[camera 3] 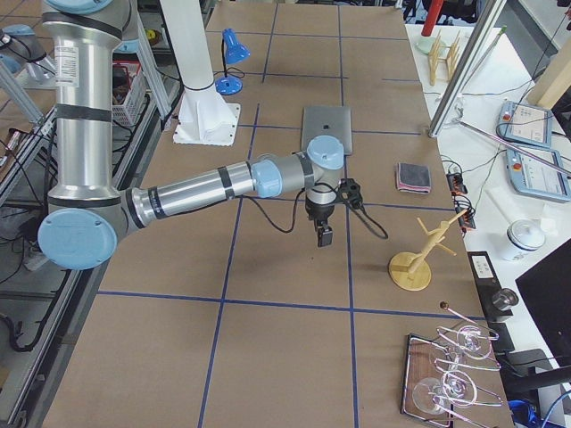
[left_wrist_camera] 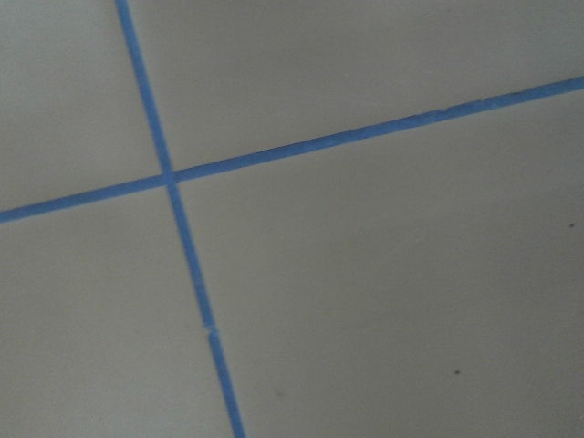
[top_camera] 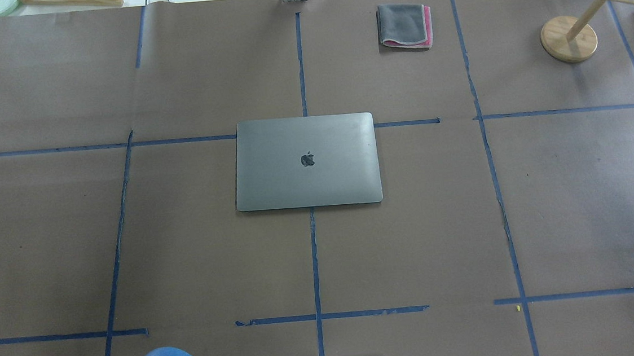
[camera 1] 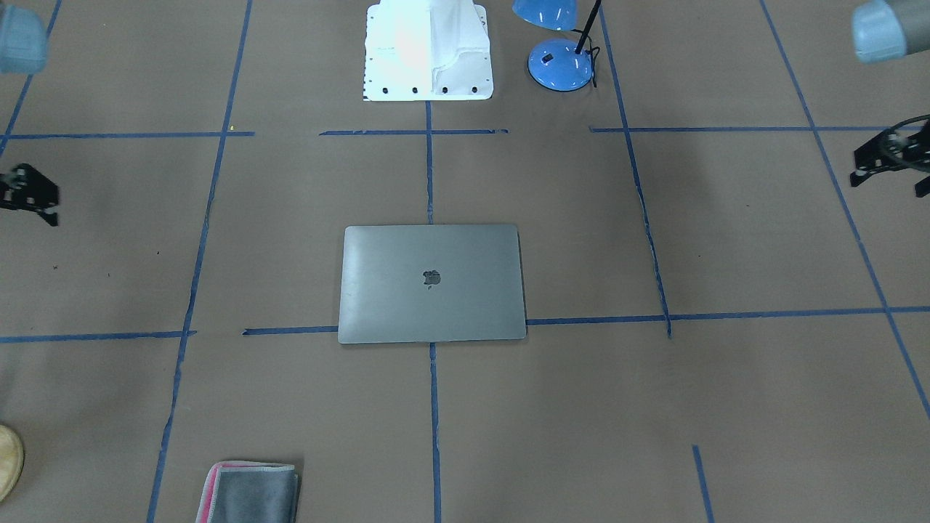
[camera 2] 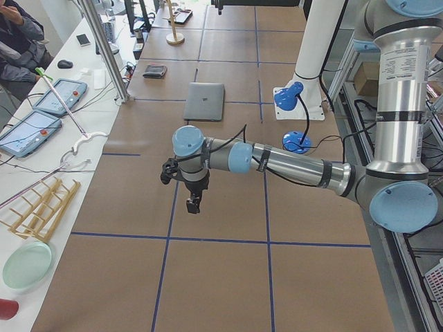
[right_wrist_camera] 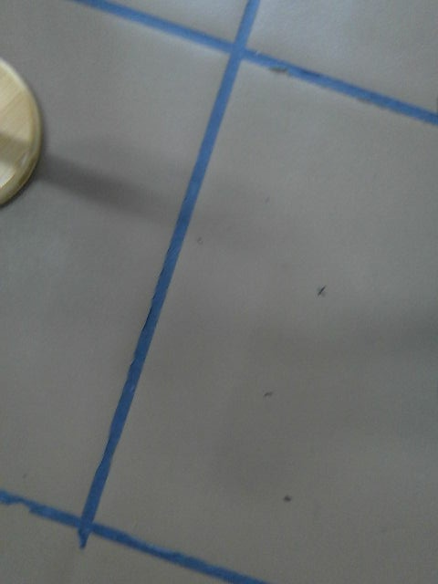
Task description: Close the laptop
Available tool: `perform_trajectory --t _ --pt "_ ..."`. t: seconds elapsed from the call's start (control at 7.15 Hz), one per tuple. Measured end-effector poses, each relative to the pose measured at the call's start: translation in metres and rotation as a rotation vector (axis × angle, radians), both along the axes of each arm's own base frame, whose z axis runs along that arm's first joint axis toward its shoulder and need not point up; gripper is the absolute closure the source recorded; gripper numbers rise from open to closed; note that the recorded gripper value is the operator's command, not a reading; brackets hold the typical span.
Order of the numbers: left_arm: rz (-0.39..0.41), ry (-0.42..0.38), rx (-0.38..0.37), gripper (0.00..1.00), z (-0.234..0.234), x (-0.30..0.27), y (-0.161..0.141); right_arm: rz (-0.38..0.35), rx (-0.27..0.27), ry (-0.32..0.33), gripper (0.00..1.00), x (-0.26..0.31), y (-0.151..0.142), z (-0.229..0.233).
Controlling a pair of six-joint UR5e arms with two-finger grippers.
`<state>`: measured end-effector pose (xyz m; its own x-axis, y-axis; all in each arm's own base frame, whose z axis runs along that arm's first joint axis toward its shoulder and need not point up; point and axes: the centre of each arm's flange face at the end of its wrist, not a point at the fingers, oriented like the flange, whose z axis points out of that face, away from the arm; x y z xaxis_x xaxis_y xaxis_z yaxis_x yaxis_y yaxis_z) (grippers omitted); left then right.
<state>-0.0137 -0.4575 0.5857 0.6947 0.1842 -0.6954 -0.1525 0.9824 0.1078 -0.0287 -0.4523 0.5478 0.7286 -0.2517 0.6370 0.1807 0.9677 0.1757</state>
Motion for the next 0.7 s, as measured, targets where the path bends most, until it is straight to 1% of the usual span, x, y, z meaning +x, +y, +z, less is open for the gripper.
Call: perform_trajectory --t 0.14,0.28,0.42,0.7 --pt "-0.013 -0.005 -0.050 0.01 0.028 -0.012 0.019 0.043 -0.054 0.004 0.01 0.031 0.025 0.031" --pt "-0.043 -0.009 -0.089 0.01 0.049 -0.028 0.036 0.084 -0.097 0.004 0.00 0.053 0.043 0.051" --pt "-0.083 -0.007 -0.101 0.01 0.056 -0.047 0.045 0.114 -0.124 0.003 0.00 0.065 0.055 0.061" --pt "-0.119 -0.007 -0.116 0.01 0.059 -0.061 0.052 0.142 -0.156 0.005 0.00 0.073 0.065 0.072"
